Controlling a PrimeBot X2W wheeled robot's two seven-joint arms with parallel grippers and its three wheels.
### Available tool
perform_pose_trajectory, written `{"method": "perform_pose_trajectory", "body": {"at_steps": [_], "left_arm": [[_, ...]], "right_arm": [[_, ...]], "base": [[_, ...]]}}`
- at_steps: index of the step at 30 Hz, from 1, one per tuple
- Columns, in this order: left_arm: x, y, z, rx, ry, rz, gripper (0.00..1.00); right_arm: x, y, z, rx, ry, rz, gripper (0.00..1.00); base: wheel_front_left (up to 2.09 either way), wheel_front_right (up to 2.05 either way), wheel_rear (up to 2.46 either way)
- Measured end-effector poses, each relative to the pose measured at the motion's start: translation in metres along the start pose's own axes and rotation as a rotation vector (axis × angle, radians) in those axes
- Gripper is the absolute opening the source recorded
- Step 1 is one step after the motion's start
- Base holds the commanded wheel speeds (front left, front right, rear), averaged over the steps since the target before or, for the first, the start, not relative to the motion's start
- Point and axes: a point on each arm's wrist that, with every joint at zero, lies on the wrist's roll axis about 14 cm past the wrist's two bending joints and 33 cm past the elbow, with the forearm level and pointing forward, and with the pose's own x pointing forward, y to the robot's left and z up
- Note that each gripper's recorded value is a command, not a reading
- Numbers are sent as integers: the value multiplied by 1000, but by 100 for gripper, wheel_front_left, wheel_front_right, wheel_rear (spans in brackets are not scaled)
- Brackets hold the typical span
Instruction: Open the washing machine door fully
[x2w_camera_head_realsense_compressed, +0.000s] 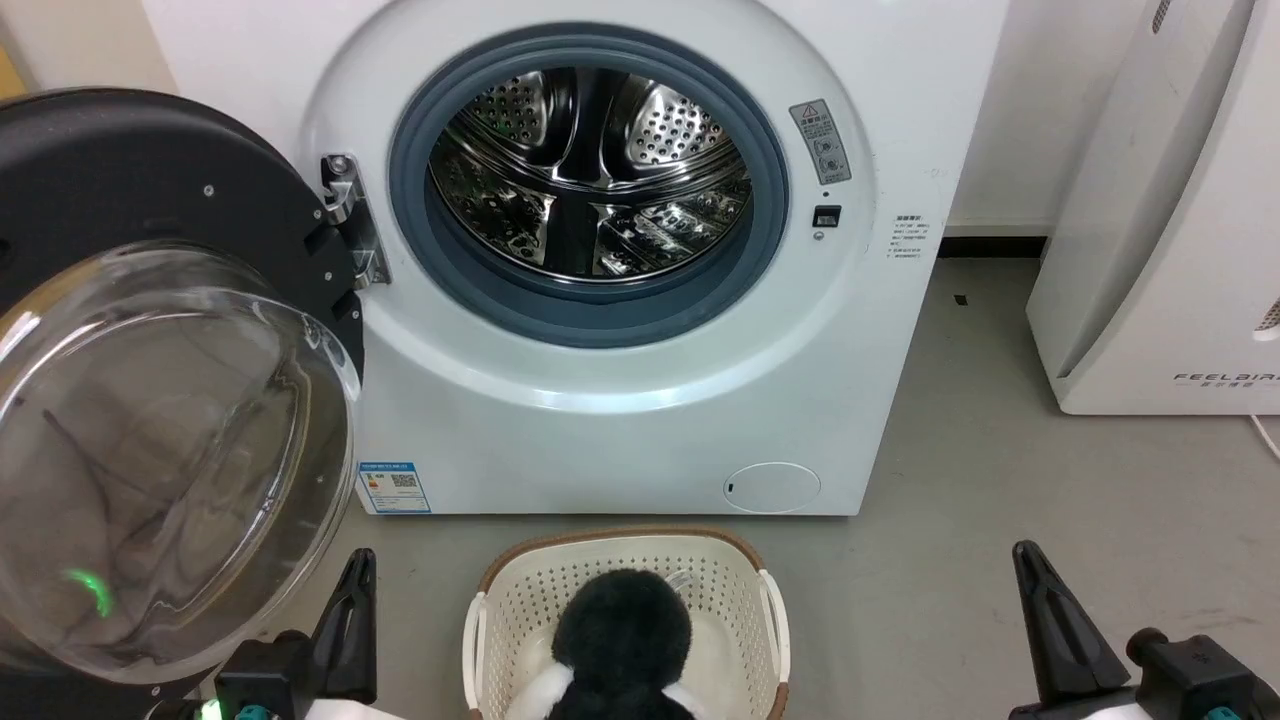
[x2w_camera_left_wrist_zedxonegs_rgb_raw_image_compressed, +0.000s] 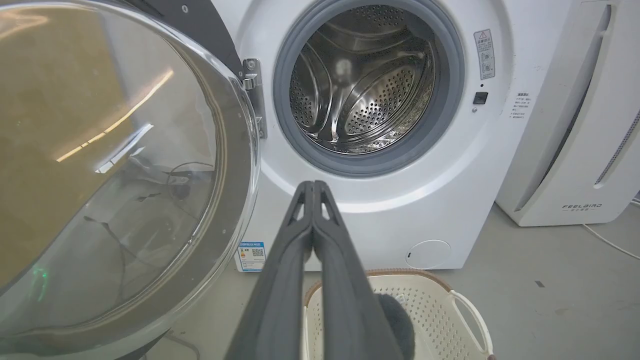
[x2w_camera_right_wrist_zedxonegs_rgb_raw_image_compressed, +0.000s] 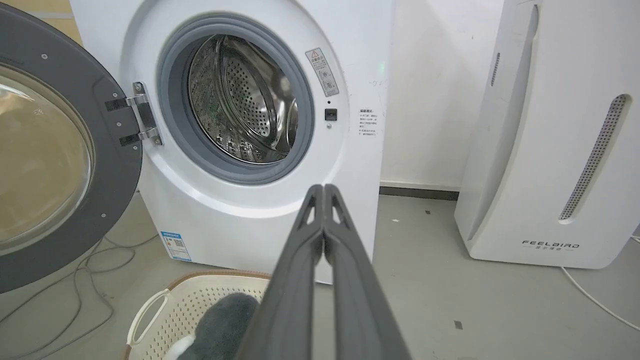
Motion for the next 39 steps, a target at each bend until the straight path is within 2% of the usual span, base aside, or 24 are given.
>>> {"method": "perform_pose_trajectory", "body": {"at_steps": [39], "left_arm": [[11, -5, -1, 19, 50, -1, 0]], "right_arm": [[12, 3, -6, -27, 63, 14, 0]], "base": [[0, 0, 0]]}}
